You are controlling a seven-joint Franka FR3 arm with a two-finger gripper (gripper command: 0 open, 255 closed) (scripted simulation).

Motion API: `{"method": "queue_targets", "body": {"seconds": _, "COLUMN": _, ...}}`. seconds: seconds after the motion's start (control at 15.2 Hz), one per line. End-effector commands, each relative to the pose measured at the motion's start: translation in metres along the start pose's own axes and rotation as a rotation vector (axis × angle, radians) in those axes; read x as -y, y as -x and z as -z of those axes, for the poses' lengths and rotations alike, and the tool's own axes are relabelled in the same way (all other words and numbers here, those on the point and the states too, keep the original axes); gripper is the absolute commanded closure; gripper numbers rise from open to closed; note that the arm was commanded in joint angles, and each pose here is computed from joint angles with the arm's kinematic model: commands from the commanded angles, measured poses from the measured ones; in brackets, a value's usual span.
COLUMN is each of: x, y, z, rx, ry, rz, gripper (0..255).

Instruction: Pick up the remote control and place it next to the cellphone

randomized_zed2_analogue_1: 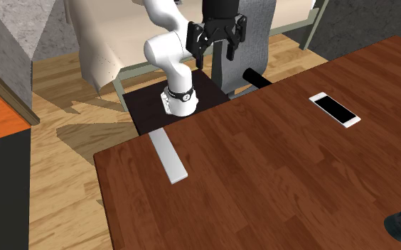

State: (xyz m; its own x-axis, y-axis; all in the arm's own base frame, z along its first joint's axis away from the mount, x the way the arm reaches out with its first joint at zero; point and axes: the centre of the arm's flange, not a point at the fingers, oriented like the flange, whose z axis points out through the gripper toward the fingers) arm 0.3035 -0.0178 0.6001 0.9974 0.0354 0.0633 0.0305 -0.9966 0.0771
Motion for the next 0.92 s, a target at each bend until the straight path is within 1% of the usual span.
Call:
{"method": "queue_targets", "body": {"seconds": 0.0, "x": 0.000, "y": 0.000, "z": 0.000, "rx": 0.000, "ry": 0.000, "rz": 0.000, "gripper": 0}}
{"method": "queue_targets", "body": {"seconds": 0.86, "x": -0.102, "y": -0.006, "z": -0.142, "rx": 0.048, "ry": -0.039, "rz": -0.039, "gripper": 0}}
